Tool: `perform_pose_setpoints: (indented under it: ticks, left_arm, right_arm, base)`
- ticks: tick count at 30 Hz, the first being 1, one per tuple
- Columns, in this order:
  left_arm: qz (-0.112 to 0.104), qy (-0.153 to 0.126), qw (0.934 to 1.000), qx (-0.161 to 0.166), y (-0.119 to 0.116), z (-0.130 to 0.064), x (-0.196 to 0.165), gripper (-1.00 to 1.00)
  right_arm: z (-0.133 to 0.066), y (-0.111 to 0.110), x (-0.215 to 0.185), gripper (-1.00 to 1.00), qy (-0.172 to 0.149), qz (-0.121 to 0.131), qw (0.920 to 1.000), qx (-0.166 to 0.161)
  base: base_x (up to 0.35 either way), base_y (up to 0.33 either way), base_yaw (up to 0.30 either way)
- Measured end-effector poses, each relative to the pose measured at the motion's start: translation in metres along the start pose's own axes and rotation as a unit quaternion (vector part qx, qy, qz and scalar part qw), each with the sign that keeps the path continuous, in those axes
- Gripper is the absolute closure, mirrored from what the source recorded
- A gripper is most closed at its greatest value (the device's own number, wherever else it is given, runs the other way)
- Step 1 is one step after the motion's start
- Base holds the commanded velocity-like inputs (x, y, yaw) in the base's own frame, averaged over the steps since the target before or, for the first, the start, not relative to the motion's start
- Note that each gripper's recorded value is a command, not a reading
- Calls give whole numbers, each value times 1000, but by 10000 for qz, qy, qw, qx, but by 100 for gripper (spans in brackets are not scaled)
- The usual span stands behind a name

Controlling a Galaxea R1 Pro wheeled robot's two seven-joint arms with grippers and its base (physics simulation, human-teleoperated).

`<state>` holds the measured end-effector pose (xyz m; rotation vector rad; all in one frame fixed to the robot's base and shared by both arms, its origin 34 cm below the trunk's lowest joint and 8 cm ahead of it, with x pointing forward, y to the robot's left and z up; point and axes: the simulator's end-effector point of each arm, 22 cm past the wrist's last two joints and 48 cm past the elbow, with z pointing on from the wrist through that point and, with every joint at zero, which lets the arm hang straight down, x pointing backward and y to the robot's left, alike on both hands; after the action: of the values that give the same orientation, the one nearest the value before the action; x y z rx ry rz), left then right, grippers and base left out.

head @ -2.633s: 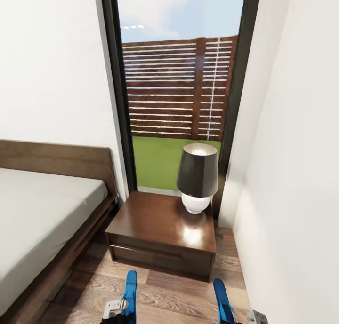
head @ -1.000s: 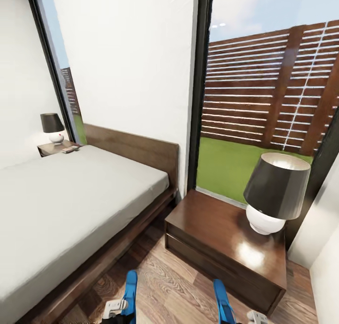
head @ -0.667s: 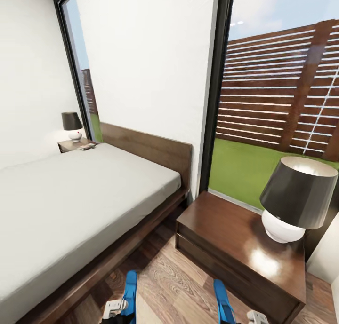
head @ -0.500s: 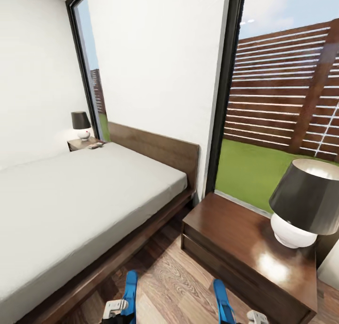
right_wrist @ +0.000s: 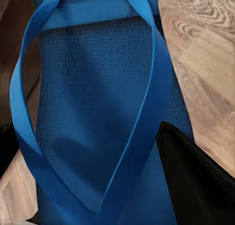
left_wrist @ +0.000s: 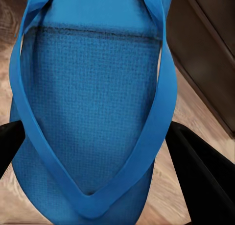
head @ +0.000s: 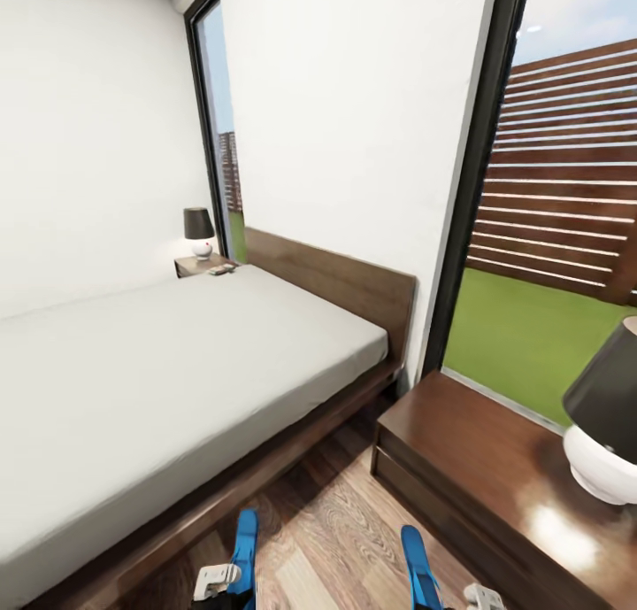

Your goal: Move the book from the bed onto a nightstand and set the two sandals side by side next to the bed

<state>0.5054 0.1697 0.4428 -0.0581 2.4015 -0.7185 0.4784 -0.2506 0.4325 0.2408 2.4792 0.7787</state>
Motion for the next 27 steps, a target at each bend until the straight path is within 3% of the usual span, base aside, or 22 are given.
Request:
perform_pose_setpoints:
  ticks: [27]
  left_arm:
    - [-2, -4, 10000, 1, 0, 0, 0, 100]
  right_arm:
    - [0, 0, 0, 100, -1, 0, 10000, 0]
  base:
    - [0, 0, 280]
